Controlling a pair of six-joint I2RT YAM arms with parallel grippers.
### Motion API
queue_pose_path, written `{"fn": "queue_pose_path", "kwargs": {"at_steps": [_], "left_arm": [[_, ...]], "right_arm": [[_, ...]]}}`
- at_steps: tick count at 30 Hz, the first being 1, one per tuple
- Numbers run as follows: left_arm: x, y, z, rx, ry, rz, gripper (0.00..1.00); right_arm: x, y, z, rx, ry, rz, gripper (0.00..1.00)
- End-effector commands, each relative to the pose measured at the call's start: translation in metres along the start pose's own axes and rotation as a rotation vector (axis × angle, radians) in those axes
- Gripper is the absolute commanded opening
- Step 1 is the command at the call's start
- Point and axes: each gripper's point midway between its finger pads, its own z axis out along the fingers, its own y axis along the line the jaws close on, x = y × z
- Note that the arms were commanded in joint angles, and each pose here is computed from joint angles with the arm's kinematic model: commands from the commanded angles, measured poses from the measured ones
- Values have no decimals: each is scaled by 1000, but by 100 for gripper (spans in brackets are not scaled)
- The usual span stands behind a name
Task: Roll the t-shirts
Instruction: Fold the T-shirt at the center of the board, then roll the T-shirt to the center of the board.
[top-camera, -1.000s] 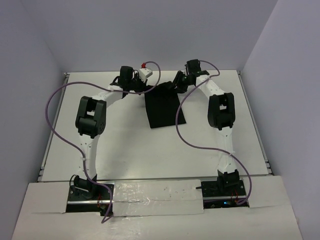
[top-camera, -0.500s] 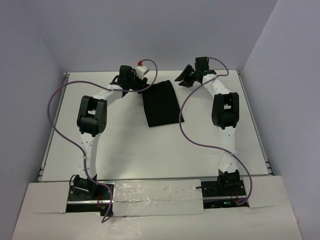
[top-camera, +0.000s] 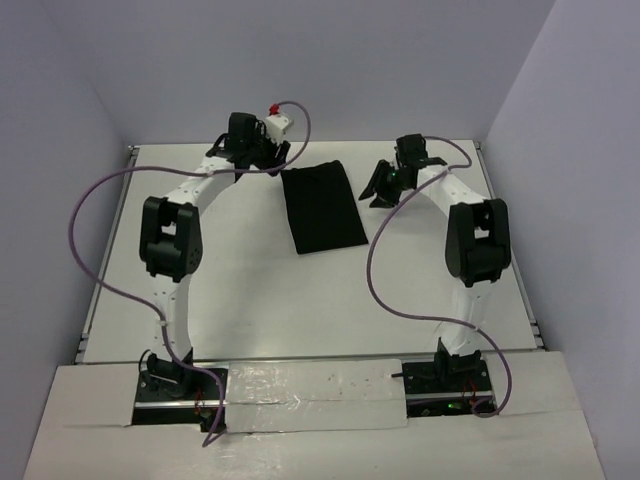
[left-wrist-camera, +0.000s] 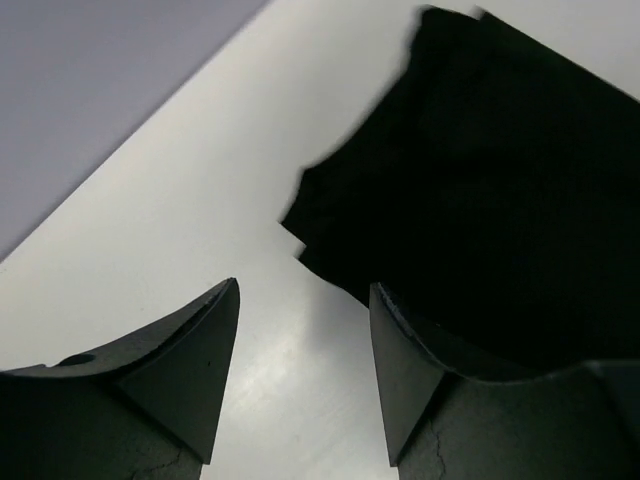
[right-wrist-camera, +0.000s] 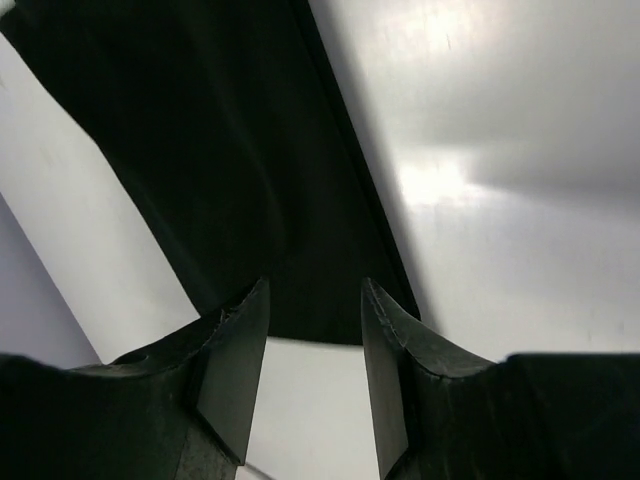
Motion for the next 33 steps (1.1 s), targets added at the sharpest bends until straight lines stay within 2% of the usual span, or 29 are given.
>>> {"fn": "queue_pose_path", "kwargs": {"at_steps": [1, 2, 3, 4, 7, 9, 15, 26, 29, 31, 32, 33], "left_arm": [[-23, -105, -63, 300, -3, 328, 62], [4, -124, -72, 372, 73, 442, 61], [17, -151, -78, 435, 101, 500, 61], [44, -167, -89, 495, 144, 537, 61], [85, -201, -107, 611, 181, 589, 64], [97, -216, -110, 638, 191, 634, 67], [120, -222, -91, 563, 224, 714, 75], [133, -202, -66, 352, 220, 745, 73], [138, -199, -62, 333, 219, 758, 70], [140, -198, -58, 317, 218, 751, 62], [140, -198, -57, 315, 218, 745, 57], [140, -197, -56, 309, 218, 740, 44]], "right_arm": [[37, -17, -21, 61, 64, -31, 50], [56, -31, -19, 81, 104, -5, 50], [62, -31, -18, 65, 108, -6, 50], [71, -29, -21, 51, 121, -4, 51], [97, -40, -15, 47, 170, 27, 52], [101, -39, -10, 32, 184, 31, 53], [100, -47, 8, 68, 192, 38, 54], [89, -50, 19, 88, 155, 65, 55], [85, -49, 26, 85, 152, 87, 55], [84, -50, 29, 92, 148, 93, 53], [84, -51, 31, 95, 150, 94, 50], [84, -52, 31, 97, 151, 93, 46]]}}
